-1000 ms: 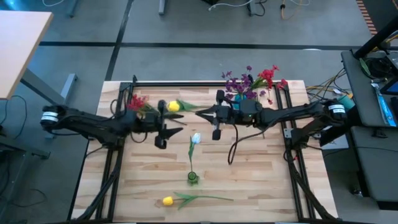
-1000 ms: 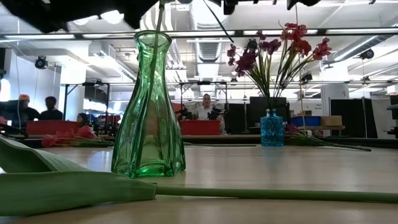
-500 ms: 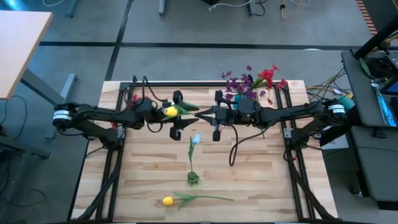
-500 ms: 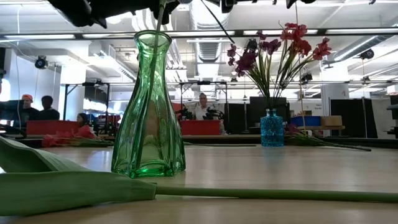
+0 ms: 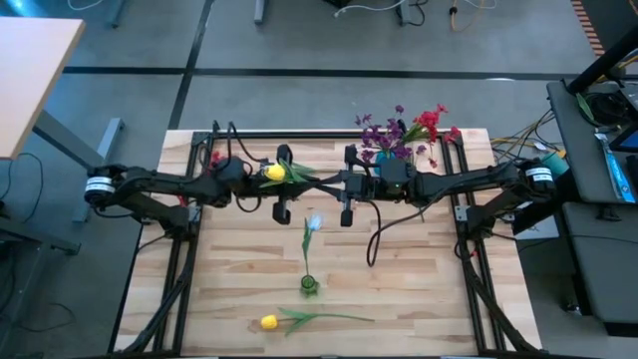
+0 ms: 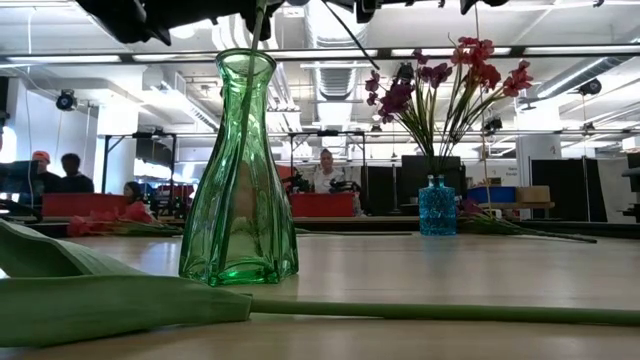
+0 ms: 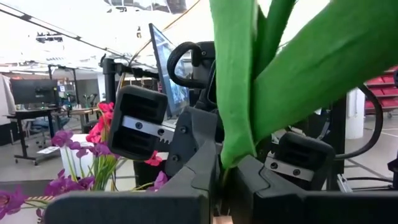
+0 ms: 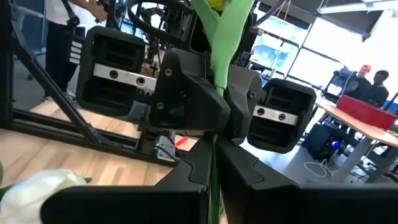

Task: Sort flowers into vase by color
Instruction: Put the top yellow flower into the green vase

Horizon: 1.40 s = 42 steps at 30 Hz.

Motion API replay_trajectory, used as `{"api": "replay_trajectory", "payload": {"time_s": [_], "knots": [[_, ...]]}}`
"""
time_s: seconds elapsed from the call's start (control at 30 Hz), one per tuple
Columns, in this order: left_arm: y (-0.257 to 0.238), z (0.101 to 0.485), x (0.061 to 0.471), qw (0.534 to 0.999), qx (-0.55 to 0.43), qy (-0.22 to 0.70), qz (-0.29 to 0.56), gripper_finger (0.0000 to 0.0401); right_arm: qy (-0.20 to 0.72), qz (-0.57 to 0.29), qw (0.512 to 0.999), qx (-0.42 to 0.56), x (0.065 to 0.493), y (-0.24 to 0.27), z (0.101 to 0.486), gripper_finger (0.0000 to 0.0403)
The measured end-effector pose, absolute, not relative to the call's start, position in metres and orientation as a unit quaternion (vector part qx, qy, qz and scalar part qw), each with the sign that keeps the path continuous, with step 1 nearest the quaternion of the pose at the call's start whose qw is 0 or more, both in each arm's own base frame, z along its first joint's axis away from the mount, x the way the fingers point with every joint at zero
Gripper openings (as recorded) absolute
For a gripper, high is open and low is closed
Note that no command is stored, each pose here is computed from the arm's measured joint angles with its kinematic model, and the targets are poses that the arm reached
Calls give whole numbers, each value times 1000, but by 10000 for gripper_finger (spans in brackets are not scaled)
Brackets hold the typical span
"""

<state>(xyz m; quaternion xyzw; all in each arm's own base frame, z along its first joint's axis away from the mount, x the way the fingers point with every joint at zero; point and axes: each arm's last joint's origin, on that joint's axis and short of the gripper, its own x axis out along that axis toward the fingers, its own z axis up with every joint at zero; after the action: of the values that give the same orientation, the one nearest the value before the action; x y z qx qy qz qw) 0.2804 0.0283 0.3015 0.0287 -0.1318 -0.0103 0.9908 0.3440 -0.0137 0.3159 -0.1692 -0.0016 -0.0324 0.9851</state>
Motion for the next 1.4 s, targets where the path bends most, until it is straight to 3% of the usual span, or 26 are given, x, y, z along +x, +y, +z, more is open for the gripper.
{"api": "replay_trajectory", "payload": {"time_s": [0.2,0.47,0.73,1.1,1.4], "knots": [[29,303,279,991,27,-134,-9,0,-4,-32,988,-148,344,-14,317,44],[28,310,271,991,26,-128,-8,1,2,-88,987,-133,343,-17,322,142],[28,361,242,997,61,-37,43,1,48,-198,970,-135,342,-24,330,209],[3,443,175,995,-31,92,33,0,117,-186,967,-129,342,-19,352,220],[-50,454,160,993,-65,91,30,0,185,-150,965,-111,329,5,392,219]]}}
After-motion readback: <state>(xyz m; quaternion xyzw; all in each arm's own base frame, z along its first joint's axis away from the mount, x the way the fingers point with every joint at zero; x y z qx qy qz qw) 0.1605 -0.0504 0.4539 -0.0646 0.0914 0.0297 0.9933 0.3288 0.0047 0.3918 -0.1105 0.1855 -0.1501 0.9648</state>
